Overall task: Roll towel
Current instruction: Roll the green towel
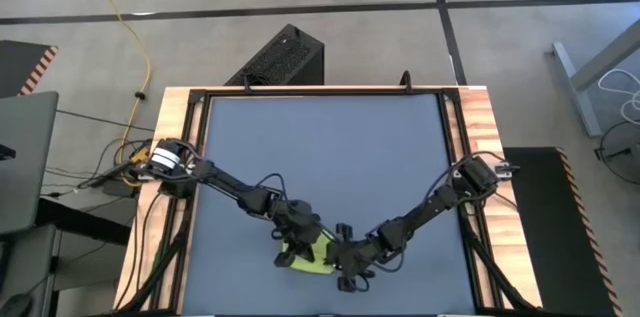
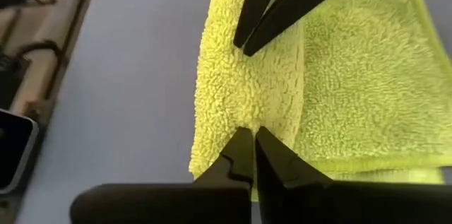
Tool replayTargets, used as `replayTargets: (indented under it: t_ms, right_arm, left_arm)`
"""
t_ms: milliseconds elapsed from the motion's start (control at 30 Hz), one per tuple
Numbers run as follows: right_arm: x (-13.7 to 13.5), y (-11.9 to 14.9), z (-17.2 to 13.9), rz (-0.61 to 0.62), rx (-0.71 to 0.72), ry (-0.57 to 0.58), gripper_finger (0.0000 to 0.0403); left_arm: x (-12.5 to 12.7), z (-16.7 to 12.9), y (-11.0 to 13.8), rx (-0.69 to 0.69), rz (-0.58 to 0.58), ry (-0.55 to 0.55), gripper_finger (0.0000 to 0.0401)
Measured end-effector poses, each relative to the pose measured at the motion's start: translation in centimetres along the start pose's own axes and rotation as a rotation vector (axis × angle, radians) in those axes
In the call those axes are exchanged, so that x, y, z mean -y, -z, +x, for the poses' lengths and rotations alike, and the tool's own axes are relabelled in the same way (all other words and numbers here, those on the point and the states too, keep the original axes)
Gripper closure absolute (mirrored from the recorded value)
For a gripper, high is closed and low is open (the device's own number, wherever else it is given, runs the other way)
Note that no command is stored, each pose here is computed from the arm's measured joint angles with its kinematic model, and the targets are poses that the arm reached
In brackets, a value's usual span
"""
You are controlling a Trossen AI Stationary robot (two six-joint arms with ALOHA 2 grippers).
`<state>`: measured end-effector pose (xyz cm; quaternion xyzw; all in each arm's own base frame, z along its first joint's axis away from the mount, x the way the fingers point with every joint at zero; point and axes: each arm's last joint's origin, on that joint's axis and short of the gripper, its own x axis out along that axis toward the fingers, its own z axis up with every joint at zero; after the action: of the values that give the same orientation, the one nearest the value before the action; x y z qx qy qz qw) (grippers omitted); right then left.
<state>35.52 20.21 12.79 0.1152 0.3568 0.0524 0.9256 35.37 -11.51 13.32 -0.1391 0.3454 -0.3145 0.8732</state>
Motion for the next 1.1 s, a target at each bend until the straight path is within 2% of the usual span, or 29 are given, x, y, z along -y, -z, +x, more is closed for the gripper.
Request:
replayTargets:
  t_ms: [167, 300, 433, 533, 667, 967, 1100]
  right_arm:
    - [1.0, -0.7, 0.3, 0.082, -0.024, -0.056, 0.0376]
    - [1.7, -1.2, 0.5, 0.116, -0.038, -0.086, 0.0386]
    - [2.4, -1.5, 0.6, 0.149, -0.043, -0.093, 0.0381]
    - [3.1, -2.0, 0.7, 0.181, -0.051, -0.114, 0.0378]
    - [3.9, -2.3, 0.8, 0.251, -0.071, -0.133, 0.0383]
    - [5.9, -3.0, 1.0, 0.434, -0.15, -0.184, 0.0381]
    - [7.1, -3.2, 1.1, 0.478, -0.196, -0.193, 0.0381]
  left_arm:
    - [0.7, -1.5, 1.3, 0.069, 0.005, -0.095, 0.0401]
    - [1.9, -3.7, 3.7, 0.159, -0.046, -0.162, 0.0401]
    - [3.1, -4.8, 5.7, 0.186, -0.082, -0.203, 0.0401]
    - [3.8, -4.8, 6.1, 0.19, -0.078, -0.232, 0.0401]
    - [3.5, -4.3, 7.1, 0.146, -0.112, -0.292, 0.0401]
    - [3.2, -3.7, 8.1, 0.086, -0.17, -0.319, 0.0401]
    - [3.4, -3.7, 8.2, 0.084, -0.188, -0.318, 0.0401]
